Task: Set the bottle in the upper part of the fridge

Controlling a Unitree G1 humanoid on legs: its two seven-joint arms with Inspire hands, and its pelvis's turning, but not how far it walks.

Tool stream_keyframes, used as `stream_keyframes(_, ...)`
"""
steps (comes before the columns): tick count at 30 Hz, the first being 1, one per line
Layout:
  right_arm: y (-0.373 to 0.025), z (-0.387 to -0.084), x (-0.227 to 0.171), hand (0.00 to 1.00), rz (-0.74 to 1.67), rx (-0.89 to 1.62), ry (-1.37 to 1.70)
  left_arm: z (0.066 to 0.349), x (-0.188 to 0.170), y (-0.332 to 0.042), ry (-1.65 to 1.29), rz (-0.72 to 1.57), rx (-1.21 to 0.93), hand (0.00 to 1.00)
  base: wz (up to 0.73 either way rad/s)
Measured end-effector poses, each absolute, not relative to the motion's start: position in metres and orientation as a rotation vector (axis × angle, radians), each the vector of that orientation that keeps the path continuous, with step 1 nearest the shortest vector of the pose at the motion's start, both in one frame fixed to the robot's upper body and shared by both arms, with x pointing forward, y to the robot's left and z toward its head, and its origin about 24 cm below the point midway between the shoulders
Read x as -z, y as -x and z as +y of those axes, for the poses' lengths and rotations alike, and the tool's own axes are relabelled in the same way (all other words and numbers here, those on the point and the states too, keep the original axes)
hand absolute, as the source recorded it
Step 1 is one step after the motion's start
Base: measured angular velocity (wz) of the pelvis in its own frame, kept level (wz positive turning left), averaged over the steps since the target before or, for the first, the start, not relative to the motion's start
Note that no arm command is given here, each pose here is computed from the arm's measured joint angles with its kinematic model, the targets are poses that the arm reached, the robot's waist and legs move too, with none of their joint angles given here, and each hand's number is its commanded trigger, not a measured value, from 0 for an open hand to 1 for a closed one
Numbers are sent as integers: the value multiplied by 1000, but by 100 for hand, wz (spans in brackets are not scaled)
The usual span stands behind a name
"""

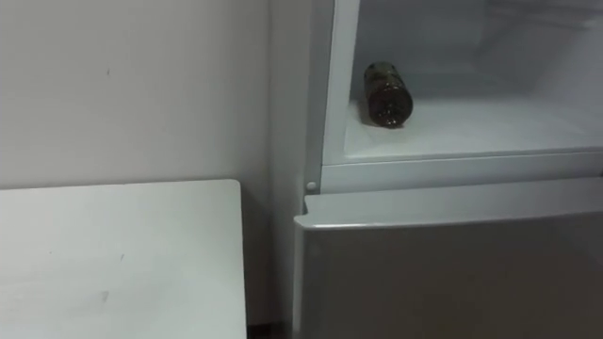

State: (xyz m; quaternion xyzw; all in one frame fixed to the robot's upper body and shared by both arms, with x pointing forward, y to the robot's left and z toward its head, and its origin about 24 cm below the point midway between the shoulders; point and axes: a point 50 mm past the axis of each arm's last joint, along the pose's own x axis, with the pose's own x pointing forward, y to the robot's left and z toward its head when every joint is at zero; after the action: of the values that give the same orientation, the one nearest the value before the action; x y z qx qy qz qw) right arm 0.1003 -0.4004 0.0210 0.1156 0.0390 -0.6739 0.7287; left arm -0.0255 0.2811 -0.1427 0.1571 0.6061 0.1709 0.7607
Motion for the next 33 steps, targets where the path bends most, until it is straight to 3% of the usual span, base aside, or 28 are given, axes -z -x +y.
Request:
stream_keyframes(7, -106, -406, -59, 0, -86, 1516, -171, 281, 143, 25, -342, 1316, -371, 0, 0)
stream_keyframes(15, -118, -390, -111, 0, -327, 1477, 26, 281, 143, 28, -350, 1325, -369, 0, -2)
stream_keyframes(33, -123, -378, -138, 0, -438, 1431, 149, 280, 145, 32, -358, 1364, -352, 0, 0)
